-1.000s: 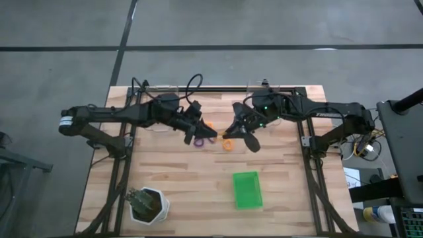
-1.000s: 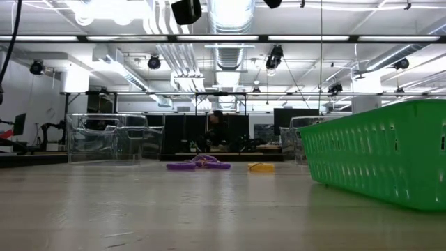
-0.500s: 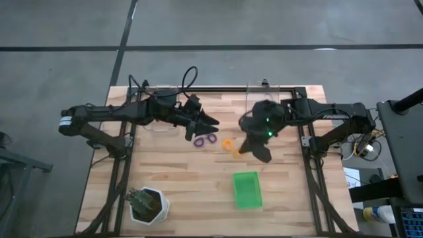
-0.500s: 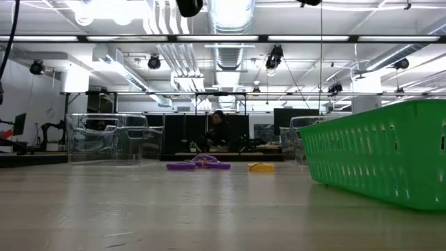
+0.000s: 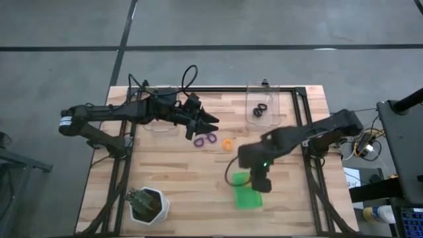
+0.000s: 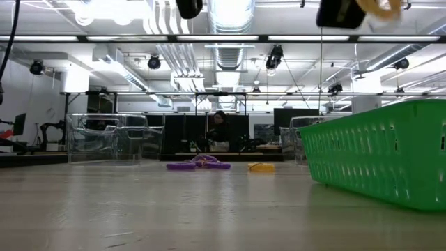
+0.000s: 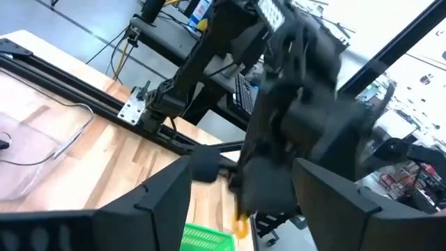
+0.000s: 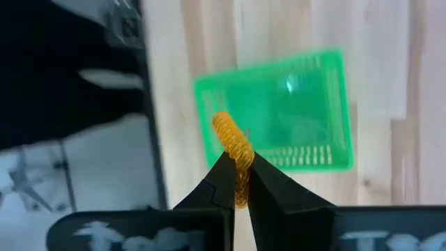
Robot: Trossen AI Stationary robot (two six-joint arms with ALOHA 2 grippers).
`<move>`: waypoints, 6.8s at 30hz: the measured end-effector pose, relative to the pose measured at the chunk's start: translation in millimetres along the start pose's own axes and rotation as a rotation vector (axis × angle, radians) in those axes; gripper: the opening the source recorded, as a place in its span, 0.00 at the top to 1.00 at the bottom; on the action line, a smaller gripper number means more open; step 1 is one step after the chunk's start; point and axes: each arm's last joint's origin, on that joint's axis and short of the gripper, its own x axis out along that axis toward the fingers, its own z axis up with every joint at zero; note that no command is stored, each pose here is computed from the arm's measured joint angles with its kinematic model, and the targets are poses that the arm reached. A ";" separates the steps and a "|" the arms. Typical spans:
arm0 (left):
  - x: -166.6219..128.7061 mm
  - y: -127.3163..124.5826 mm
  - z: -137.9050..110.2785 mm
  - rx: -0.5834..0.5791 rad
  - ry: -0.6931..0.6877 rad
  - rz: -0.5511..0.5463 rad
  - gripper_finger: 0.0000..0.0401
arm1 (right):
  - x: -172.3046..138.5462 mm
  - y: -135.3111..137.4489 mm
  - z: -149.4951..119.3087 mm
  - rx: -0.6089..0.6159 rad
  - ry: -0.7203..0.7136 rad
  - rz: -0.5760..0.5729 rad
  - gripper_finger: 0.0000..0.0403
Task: Sort spring keychains
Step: Put the bottom left yellow spring keychain into the green bin, then put the bottom yellow spring keychain into the green bin
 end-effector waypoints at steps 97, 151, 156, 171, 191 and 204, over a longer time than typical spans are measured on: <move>136.7 162.2 -179.5 0.576 0.691 0.340 0.59 | -99.8 -0.7 -39.1 0.228 -0.649 -0.100 0.63; 160.1 168.3 -179.0 0.610 0.649 0.288 0.75 | -97.8 -1.4 -38.6 0.243 -0.651 -0.095 0.72; 160.2 171.3 -177.9 0.565 0.646 0.312 0.75 | -98.1 -1.1 -38.2 0.245 -0.655 -0.091 0.71; 143.8 165.8 -173.4 0.340 0.748 0.390 0.99 | -99.0 0.0 -36.7 0.231 -0.673 -0.083 0.73; 48.6 31.7 -34.5 0.186 0.348 0.067 1.00 | -105.6 1.4 -27.3 0.000 -0.800 -0.211 0.63; 17.9 -4.9 -13.6 0.176 0.214 0.006 1.00 | -98.9 -23.1 12.8 0.008 -0.839 -0.203 0.33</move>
